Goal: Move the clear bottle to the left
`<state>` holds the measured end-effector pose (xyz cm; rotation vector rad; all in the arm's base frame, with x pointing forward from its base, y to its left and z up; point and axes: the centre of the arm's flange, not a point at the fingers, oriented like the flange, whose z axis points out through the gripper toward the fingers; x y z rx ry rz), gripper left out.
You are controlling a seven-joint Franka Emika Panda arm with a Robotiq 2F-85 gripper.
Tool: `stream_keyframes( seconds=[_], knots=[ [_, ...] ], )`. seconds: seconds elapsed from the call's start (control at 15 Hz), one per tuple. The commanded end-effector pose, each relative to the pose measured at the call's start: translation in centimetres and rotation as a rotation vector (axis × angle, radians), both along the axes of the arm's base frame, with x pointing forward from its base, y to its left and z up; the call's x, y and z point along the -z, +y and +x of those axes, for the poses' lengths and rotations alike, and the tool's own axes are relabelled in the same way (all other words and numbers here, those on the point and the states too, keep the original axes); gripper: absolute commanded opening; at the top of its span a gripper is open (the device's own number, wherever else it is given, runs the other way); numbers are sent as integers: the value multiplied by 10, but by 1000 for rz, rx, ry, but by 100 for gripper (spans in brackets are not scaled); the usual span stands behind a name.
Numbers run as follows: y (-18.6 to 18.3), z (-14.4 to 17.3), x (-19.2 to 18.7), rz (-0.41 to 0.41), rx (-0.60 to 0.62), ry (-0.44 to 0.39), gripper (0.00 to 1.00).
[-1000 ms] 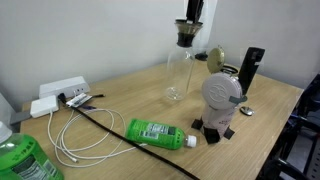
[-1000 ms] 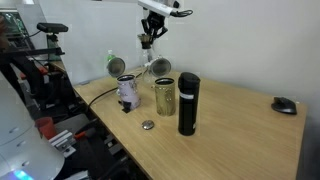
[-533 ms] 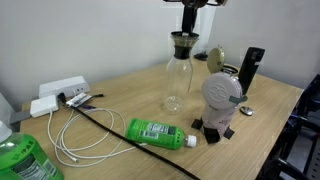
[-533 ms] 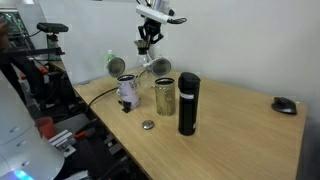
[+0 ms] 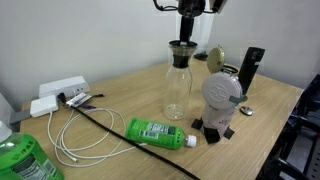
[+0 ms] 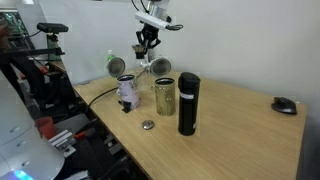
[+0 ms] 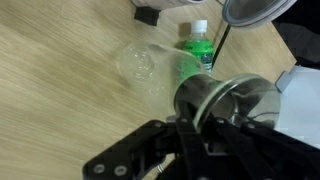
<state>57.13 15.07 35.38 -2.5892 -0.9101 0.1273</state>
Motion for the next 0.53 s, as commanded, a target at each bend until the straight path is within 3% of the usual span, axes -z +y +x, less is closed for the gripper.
stream_keyframes(
  seconds=[0.0, 0.13, 0.2, 0.27, 0.33, 0.47],
  knots=[
    [2, 3, -2, 11, -39, 0, 4],
    [3, 2, -1, 9, -46, 5, 4],
    [4, 1, -1, 9, -49, 7, 9],
    [4, 0, -1, 8, -53, 10, 39],
    [5, 0, -1, 8, -55, 14, 40],
    [6, -1, -1, 8, -58, 15, 52]
  ],
)
